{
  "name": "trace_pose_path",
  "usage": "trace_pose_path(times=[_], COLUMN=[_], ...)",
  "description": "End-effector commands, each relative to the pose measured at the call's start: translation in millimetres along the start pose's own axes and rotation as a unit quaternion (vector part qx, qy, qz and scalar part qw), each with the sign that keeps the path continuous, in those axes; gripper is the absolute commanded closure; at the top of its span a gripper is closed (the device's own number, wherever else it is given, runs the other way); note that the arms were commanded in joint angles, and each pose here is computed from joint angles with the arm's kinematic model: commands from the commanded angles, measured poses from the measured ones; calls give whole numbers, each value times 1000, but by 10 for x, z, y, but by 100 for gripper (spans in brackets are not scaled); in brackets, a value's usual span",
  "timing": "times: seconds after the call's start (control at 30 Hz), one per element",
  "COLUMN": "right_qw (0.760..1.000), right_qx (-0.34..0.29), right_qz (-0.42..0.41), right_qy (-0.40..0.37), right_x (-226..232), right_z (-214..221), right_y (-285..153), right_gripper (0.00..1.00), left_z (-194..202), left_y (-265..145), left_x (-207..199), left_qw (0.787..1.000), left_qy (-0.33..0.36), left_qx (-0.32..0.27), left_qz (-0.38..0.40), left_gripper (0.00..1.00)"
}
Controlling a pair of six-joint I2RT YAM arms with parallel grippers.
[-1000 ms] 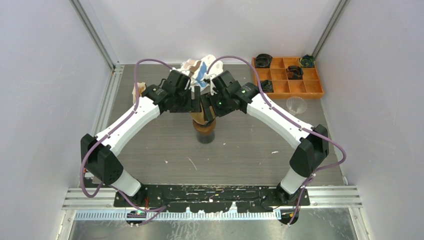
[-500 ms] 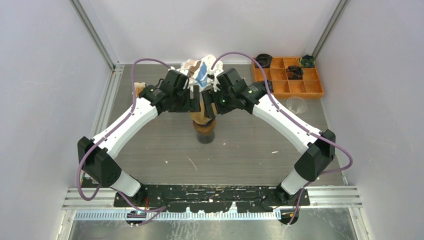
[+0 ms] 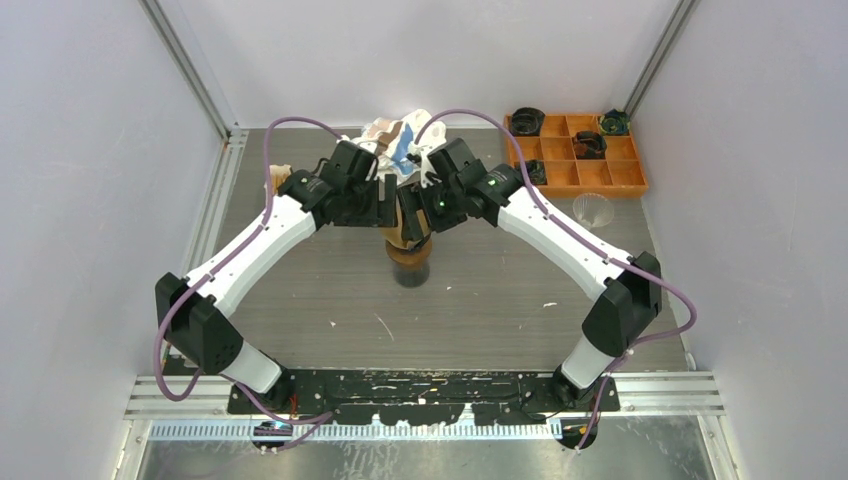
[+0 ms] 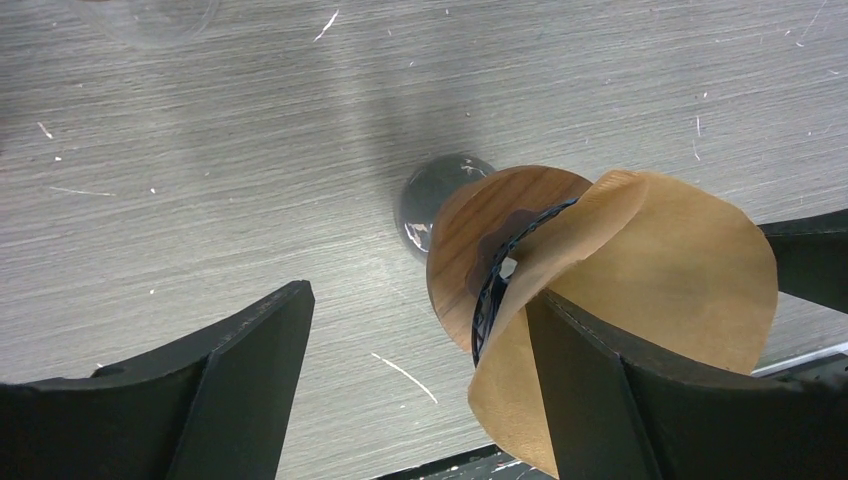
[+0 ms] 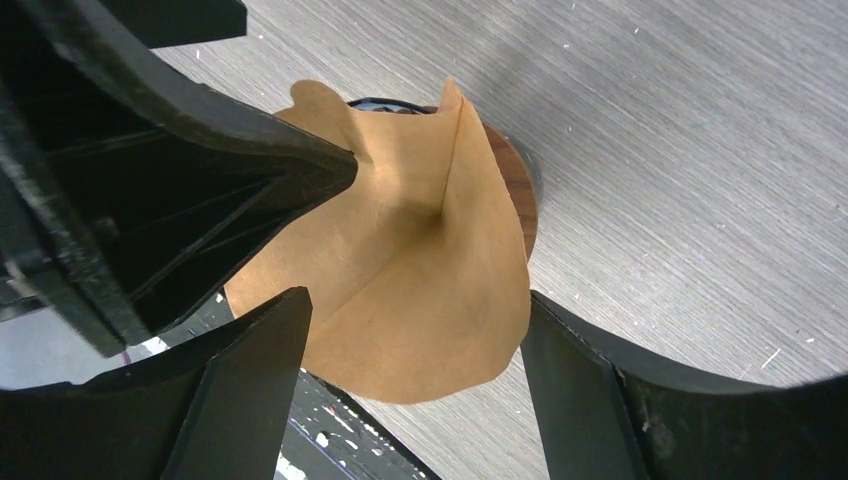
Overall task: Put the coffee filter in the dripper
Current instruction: Adjust the coffee filter in the coffee dripper.
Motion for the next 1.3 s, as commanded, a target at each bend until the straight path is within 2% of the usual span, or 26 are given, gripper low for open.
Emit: trace_pose_path(times=[0.0,0.33,0.73,1.27], right_qw=[1000,998,997,997], right_qx=[-2,33,59,48], right_qz=[-2,38,25,35], right_qy=[-14,-36,-45,-46], right_x=[2,-162,-164,-179], right_z=[-44,122,242,183], right_y=[-41,-59,68,13], right_gripper=[19,18,19,19], left_z=[-114,-131,-149,-136], left_y=[-24,-2,52,33], left_x=[2,40,54,36], left_qw=[1000,1000,999,1000], left_qy=[8,14,15,7], left_qx=[-16,-17,-17,-18], left_qz=[-3,-17,-25,-15], left_gripper=[20,23,23,22])
Point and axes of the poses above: each gripper's point midway between its finger pads, its own y axis out along the fingers, its own x axis along the line the jaws close on, z = x × y, the point moved 1 cm from there along -y, back along the fingers, and after that the axes turned 11 degrees about -y, right-handed, at the moved point
